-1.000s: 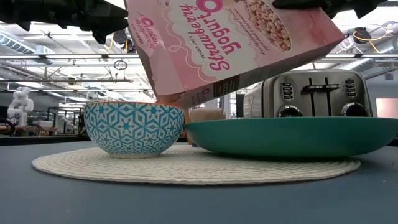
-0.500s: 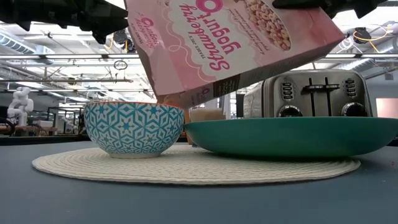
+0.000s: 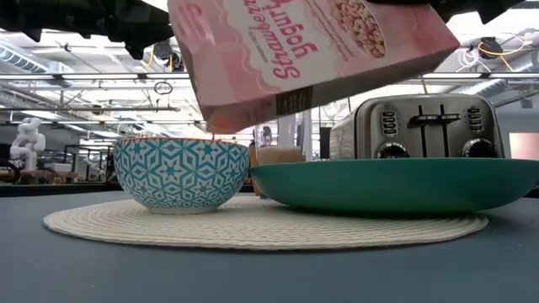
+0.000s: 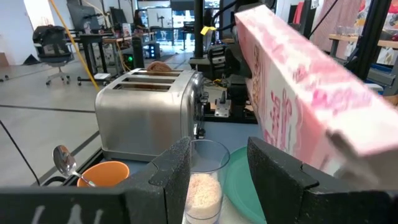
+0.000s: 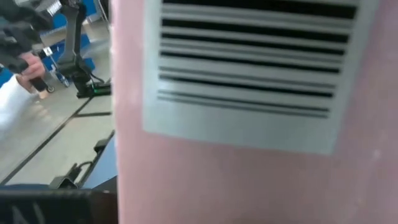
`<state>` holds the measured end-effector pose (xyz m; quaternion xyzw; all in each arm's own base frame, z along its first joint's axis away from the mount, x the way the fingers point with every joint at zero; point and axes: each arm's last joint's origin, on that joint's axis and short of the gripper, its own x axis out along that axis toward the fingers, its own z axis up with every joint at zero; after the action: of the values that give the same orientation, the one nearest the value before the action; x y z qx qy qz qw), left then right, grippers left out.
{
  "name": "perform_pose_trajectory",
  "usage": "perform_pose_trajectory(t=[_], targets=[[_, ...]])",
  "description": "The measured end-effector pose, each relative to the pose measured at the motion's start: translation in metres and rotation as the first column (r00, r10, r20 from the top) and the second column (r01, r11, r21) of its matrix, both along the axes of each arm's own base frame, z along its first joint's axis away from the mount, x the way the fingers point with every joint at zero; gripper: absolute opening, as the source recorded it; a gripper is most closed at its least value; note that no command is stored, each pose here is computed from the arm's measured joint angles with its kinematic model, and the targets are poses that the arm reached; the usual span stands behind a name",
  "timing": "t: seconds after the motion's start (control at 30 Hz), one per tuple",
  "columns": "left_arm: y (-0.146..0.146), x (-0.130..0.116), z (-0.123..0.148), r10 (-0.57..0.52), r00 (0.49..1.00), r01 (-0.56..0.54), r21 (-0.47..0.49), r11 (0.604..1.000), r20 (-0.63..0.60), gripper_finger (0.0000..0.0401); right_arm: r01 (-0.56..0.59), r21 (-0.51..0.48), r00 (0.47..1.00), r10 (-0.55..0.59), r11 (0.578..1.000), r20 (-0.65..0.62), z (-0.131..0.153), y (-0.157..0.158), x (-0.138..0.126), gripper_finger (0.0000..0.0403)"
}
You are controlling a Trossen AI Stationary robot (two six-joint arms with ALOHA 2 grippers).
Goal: Arrange a breakfast setting
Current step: Pour the cereal into the orange bowl
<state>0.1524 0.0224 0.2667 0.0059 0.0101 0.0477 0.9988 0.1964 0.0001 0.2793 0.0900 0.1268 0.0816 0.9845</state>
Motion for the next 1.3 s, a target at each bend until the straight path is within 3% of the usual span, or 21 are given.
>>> perform_pose_trajectory(t=[0.3, 0.47, 0.63, 0.77, 0.97, 1.1, 1.3], targets=[[-0.0001, 0.0000, 0.0000, -0.001, 1.000, 0.001, 0.000, 1.000, 0.000, 0.0163, -0.025, 0.000, 0.999, 0.025, 1.000, -0.036, -0.0035, 0.0007, -0.0010, 0.0219], [-0.0001, 0.0000, 0.0000, -0.001, 1.000, 0.001, 0.000, 1.000, 0.000, 0.0163, -0.024, -0.003, 1.000, 0.024, 1.000, 0.020, 0.0020, 0.0006, 0.0002, 0.0219], [-0.0001, 0.0000, 0.0000, -0.001, 1.000, 0.001, 0.000, 1.000, 0.000, 0.0163, -0.025, 0.000, 0.999, 0.025, 1.000, -0.046, -0.0046, 0.0007, -0.0010, 0.0219], [-0.0001, 0.0000, 0.0000, -0.001, 1.000, 0.001, 0.000, 1.000, 0.000, 0.0163, -0.025, -0.003, 1.000, 0.025, 1.000, 0.018, 0.0017, 0.0007, 0.0003, 0.0219], [-0.0002, 0.0000, 0.0001, -0.001, 1.000, 0.001, 0.002, 1.000, 0.000, 0.0163, -0.025, 0.000, 0.999, 0.025, 1.000, -0.034, -0.0037, 0.0007, 0.0004, 0.0219], [-0.0002, 0.0000, 0.0000, -0.001, 1.000, 0.001, 0.001, 1.000, 0.000, 0.0163, -0.025, -0.003, 0.999, 0.025, 1.000, 0.022, 0.0017, 0.0006, 0.0020, 0.0219], [-0.0002, 0.0000, -0.0008, -0.001, 1.000, 0.001, -0.001, 1.000, -0.009, 0.0163, -0.025, -0.001, 0.999, 0.025, 1.000, -0.026, -0.0032, 0.0006, 0.0012, 0.0219]])
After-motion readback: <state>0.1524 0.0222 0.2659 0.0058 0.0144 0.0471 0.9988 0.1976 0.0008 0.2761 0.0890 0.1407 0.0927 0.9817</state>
